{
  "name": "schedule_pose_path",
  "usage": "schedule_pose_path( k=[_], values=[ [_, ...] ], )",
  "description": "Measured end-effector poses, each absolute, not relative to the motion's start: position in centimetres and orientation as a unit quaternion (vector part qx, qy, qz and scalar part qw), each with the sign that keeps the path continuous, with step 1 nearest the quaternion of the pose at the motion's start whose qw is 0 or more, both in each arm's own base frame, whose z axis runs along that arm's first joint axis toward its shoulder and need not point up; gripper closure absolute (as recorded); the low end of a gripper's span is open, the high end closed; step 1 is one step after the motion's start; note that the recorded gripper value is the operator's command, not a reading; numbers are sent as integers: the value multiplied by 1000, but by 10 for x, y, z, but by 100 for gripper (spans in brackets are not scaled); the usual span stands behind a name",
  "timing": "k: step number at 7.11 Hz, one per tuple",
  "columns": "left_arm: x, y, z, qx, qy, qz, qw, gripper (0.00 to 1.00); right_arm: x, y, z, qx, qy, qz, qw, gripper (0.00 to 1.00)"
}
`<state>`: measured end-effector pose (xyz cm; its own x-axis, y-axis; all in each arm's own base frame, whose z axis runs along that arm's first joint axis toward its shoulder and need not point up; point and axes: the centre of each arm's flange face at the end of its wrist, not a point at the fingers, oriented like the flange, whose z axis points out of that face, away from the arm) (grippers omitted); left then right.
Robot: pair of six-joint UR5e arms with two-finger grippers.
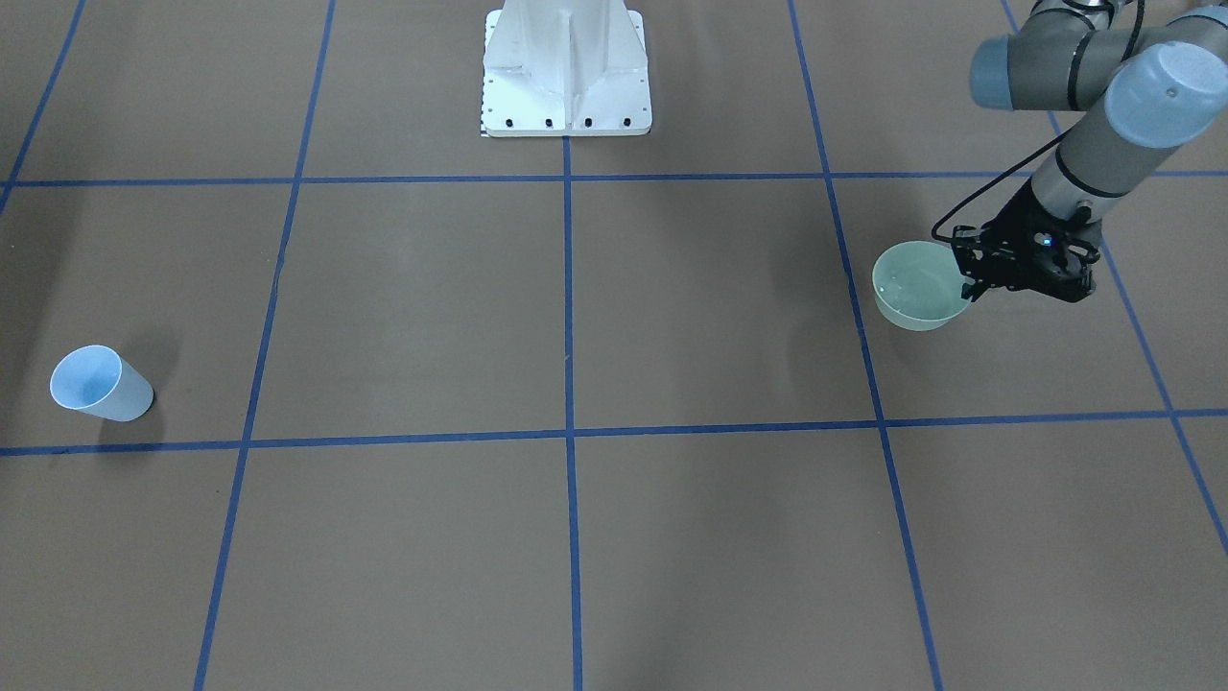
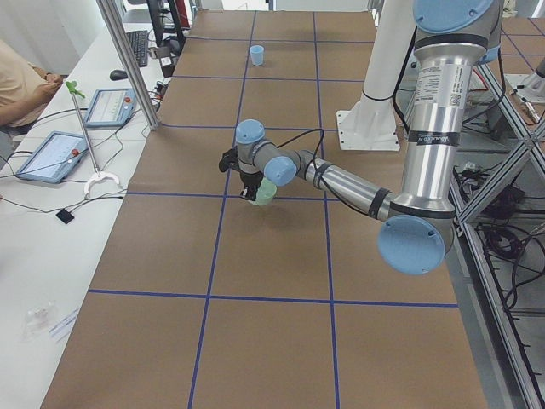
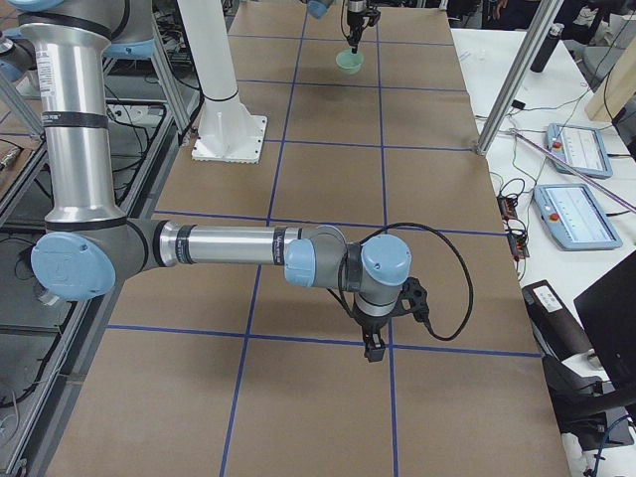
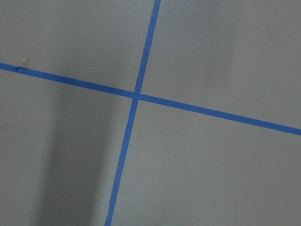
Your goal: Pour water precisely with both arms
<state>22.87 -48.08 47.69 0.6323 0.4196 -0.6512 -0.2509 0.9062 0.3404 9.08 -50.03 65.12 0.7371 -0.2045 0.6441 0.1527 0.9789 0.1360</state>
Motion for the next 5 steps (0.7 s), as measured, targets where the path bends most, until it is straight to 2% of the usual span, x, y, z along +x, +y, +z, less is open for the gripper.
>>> schedule_pose_path(
  k=[3,4,5],
  values=[
    [182,-502,548,108,377,215,894,100,91,-500,651,37,-350,-96,931,0],
    [176,-507,567,110,378,220,892,81,91,-501,651,40,-349,-97,931,0],
    [174,-510,581,111,379,222,891,70,91,-501,650,44,-349,-98,931,0]
  ],
)
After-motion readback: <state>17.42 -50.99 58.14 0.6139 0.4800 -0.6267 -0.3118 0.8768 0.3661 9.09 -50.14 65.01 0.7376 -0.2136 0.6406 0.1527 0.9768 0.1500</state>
